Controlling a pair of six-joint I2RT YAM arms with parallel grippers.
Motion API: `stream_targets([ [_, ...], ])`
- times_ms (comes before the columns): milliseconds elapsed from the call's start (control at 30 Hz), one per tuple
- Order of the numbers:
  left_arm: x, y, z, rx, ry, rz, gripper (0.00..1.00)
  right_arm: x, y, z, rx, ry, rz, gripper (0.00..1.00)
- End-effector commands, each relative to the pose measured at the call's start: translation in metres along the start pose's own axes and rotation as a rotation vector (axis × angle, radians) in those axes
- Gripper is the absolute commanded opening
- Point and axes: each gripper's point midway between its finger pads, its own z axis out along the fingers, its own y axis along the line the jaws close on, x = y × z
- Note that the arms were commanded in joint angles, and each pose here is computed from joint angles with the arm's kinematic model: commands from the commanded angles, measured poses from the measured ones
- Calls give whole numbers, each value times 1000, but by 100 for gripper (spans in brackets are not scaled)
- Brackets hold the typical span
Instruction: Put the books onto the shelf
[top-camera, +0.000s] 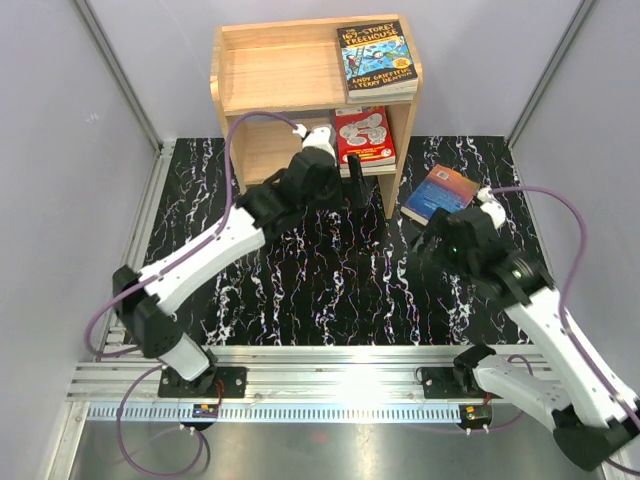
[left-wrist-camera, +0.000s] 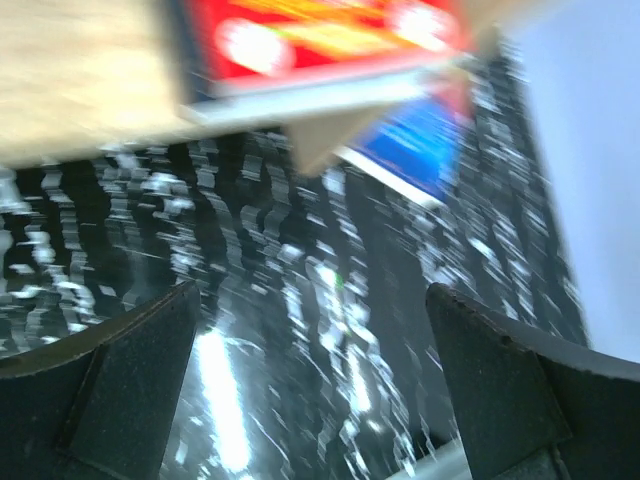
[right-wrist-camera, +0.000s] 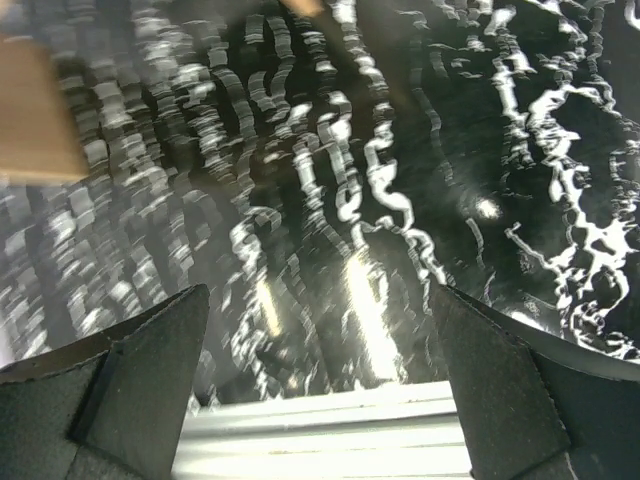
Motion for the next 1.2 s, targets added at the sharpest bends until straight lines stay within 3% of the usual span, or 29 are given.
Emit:
stream_targets([
  [0, -16, -30, -35, 117, -122, 44, 99, -18, -6, 40, 110, -40, 27, 100],
  [67, 15, -18, -27, 104, -63, 45, 99, -41, -25, 64, 135, -71, 97, 100],
  [100, 23, -14, -30, 109, -49, 44, 99, -36, -24, 78, 102, -2, 125, 100],
  [267, 82, 19, -30, 91, 46, 49, 99, -64, -64, 140, 111, 62, 250, 100],
  [400, 98, 35, -38, 87, 59, 49, 99, -56, -73, 196, 125, 185, 286, 99],
  [700, 118, 56, -48, 73, 82, 86, 99, -69, -100, 252, 198, 174, 288, 99],
  [1167, 143, 74, -58, 79, 116, 73, 99, -93, -117, 305, 217, 164, 295, 96],
])
